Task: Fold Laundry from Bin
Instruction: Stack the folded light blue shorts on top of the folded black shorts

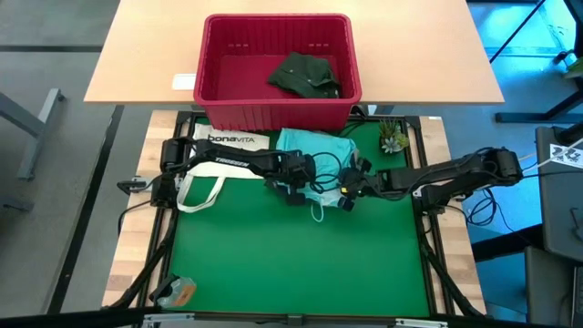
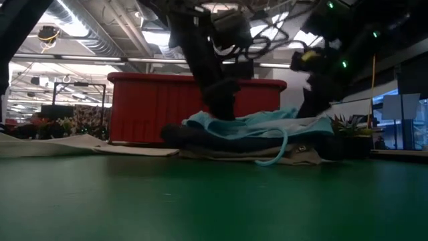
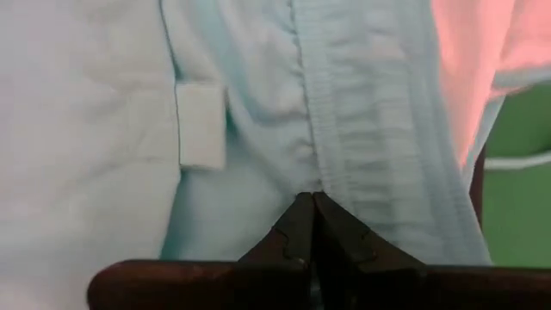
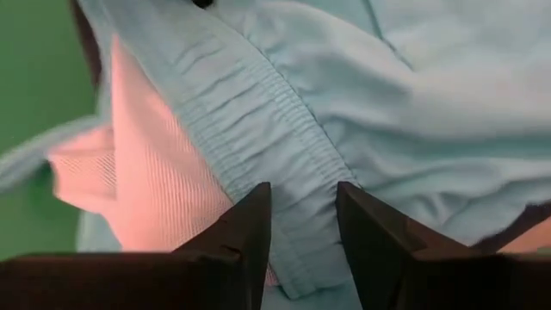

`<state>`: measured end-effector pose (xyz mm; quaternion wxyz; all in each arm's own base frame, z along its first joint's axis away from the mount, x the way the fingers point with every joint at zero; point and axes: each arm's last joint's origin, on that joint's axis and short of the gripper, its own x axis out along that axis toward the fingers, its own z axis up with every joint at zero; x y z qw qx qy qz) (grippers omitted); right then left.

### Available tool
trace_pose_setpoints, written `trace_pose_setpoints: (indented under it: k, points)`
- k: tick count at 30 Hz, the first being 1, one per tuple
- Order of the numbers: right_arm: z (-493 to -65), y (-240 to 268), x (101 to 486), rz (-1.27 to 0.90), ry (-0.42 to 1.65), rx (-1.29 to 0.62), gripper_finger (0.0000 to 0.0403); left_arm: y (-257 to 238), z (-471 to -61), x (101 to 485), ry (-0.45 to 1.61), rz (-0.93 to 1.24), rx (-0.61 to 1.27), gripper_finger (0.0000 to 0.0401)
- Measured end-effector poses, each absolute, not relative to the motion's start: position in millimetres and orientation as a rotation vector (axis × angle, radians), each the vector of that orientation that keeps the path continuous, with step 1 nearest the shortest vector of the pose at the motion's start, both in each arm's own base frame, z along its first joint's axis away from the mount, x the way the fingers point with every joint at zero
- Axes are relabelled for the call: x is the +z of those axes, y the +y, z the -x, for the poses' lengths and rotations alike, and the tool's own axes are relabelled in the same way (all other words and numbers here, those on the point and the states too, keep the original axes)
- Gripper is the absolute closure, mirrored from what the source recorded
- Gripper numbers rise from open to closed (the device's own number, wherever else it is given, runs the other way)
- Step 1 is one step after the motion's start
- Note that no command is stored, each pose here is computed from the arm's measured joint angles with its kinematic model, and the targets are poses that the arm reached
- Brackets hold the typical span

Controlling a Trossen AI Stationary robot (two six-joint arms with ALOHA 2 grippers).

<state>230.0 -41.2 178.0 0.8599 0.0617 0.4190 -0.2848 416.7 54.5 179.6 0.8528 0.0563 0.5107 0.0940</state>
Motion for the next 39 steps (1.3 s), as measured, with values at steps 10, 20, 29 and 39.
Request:
trace_pose_setpoints:
  k: [10,20,29,39]
  points:
    - [-241.5,-44.7,251.0,0.004,0.815,-0.608,0.027,68.7,-407.5,250.6,0.938,-0.144,0.241,0.04]
    - [-236.5,-79.9,261.2,0.093,0.79,-0.821,0.027,120.8,-390.6,262.1,0.926,-0.112,0.408,0.04]
    - [-218.2,-133.2,226.0,-0.124,0.813,-0.8,0.027,160.1,-370.8,245.0,0.966,0.001,0.52,0.04]
    - [-211.7,-156.5,182.8,-0.2,0.893,-0.833,0.027,167.0,-347.2,186.1,1.014,0.058,0.57,0.04]
